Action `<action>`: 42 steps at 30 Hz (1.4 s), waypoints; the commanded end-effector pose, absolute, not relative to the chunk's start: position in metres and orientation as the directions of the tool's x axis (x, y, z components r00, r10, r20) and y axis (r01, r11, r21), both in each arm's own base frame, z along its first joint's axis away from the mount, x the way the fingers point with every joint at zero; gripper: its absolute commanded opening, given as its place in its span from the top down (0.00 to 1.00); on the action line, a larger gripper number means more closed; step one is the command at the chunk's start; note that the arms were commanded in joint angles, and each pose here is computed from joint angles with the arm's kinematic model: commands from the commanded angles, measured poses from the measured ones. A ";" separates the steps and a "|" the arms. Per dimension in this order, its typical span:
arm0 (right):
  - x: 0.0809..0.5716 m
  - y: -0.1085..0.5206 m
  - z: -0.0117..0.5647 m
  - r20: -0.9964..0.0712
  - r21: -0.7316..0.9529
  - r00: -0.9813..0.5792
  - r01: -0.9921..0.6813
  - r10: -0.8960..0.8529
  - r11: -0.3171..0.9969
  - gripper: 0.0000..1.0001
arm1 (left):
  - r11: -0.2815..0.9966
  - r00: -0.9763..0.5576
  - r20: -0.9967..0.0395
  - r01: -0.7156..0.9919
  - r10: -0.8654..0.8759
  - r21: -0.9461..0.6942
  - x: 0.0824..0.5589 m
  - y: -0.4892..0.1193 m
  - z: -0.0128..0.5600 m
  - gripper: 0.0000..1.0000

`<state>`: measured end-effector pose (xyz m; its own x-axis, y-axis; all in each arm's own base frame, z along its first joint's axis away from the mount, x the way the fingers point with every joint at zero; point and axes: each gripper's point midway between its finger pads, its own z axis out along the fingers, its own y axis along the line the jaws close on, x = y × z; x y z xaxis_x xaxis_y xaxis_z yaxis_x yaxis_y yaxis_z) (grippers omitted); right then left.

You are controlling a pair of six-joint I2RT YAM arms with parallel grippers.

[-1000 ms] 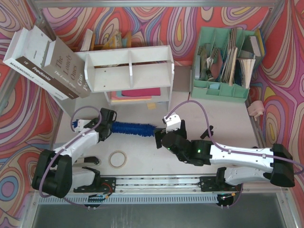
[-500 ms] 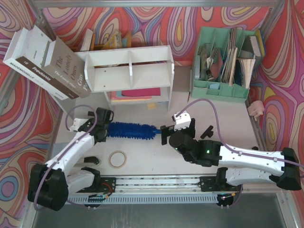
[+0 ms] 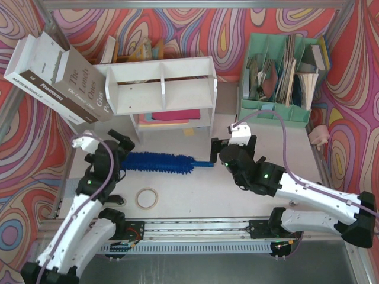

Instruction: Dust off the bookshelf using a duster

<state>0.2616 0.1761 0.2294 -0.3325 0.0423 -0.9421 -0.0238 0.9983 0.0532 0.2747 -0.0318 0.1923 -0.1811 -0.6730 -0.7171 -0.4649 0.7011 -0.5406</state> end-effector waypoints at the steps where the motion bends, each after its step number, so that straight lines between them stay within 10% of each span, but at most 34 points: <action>1: 0.269 0.164 0.233 -0.935 0.068 -0.348 0.009 0.067 0.998 0.01 | 0.866 -0.115 -0.909 -0.372 -0.401 -0.335 0.270 -0.004 0.203 0.02; 12: 0.315 0.126 0.234 -0.913 0.127 -0.378 0.090 0.152 0.988 0.01 | 0.899 -0.155 -0.988 -0.434 -0.010 0.060 0.283 0.030 0.159 0.02; 42: 0.379 0.008 0.163 -0.943 0.036 -0.297 0.350 0.147 0.936 0.01 | 0.969 -0.179 -0.984 -0.245 -0.022 0.023 0.366 0.028 0.066 0.02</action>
<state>0.3648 0.0166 0.1468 -0.4086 0.1425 -0.9015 0.3342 0.9425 -0.0025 0.3477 0.0385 0.0554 -0.2762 -0.0509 -0.9597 -0.3224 0.9456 0.0426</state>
